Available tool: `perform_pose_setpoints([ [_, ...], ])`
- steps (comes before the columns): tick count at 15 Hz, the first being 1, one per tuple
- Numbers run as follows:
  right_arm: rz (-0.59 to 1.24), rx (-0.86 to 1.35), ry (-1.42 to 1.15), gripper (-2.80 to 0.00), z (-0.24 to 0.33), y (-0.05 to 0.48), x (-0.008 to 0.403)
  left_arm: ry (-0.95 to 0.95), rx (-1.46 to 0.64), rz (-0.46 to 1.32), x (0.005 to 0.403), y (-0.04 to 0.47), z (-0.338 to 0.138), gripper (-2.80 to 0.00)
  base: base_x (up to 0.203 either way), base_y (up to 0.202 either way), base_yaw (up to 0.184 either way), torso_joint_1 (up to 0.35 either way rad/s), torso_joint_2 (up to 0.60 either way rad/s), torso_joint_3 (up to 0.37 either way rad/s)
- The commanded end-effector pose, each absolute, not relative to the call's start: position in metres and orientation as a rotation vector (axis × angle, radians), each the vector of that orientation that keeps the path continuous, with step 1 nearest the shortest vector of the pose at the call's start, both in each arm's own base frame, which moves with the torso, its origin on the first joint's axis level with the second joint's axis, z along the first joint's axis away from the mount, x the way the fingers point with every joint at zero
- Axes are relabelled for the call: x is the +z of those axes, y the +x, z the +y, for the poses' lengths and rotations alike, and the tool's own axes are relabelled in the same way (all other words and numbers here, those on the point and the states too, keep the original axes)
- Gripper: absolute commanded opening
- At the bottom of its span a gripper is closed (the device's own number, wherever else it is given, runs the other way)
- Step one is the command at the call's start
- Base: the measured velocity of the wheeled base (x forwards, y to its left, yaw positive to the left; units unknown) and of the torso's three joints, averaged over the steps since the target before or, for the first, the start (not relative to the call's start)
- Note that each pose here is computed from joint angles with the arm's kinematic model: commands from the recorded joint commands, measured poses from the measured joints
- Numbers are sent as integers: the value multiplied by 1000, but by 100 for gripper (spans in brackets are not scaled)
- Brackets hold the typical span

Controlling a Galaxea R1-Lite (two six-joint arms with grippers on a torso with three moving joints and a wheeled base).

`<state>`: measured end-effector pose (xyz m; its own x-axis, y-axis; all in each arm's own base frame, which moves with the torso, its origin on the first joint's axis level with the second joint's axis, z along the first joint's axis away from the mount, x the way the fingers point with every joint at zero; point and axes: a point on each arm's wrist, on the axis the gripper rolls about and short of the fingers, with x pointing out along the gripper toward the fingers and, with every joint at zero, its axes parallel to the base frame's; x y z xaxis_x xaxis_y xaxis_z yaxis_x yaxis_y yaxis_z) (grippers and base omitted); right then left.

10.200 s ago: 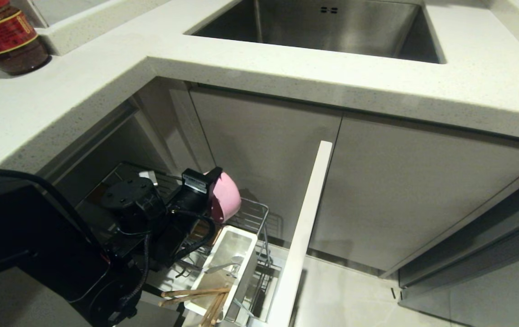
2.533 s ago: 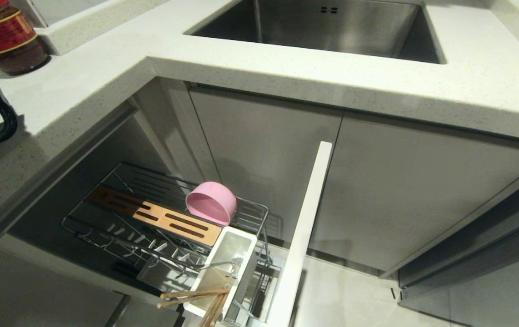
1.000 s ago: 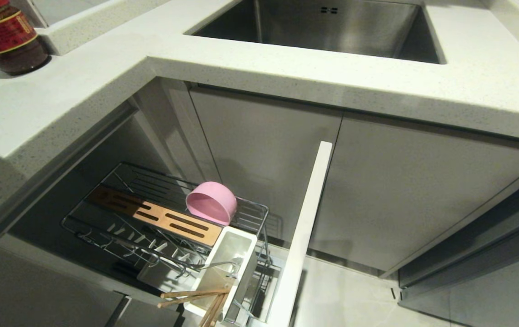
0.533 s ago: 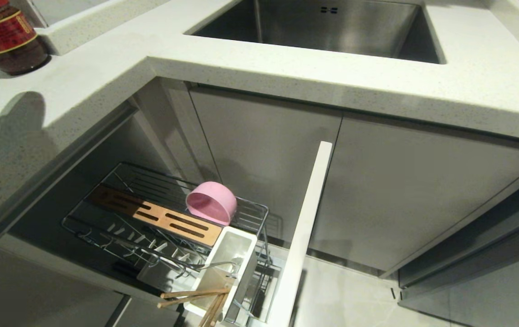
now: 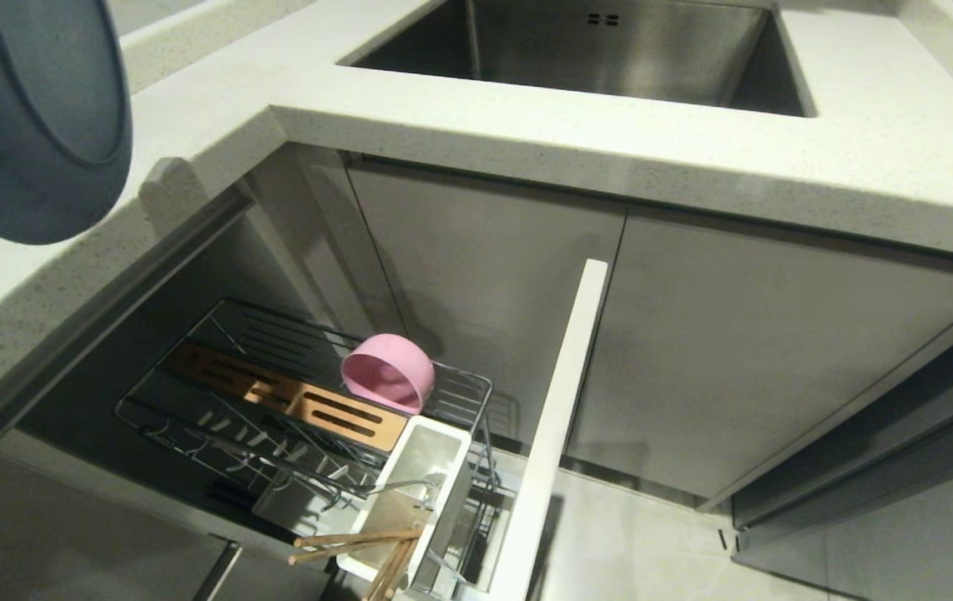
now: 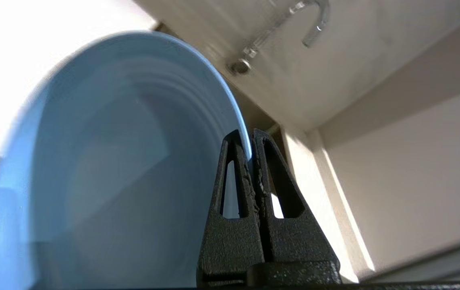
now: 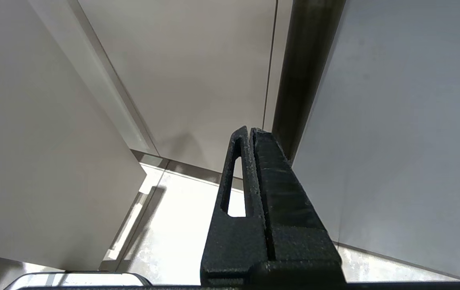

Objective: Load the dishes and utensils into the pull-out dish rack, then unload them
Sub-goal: Pick up the plate and place it in the cupboard

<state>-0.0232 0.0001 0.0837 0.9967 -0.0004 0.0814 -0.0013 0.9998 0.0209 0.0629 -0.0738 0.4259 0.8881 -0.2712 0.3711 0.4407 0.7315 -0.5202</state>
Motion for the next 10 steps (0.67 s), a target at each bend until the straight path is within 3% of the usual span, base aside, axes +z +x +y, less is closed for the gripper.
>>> perform_pose_setpoints([
  [1,-57,1,21,-280,0,-21,77,-612,-416,-240,413,69,-89,-280,0,0,0,0,0,0],
  [6,-57,1,21,-280,0,-21,77,-635,-433,-190,384,82,-124,-280,0,0,0,0,0,0],
  [10,-57,1,21,-280,0,-21,77,-735,-224,-218,368,91,-134,-280,0,0,0,0,0,0],
])
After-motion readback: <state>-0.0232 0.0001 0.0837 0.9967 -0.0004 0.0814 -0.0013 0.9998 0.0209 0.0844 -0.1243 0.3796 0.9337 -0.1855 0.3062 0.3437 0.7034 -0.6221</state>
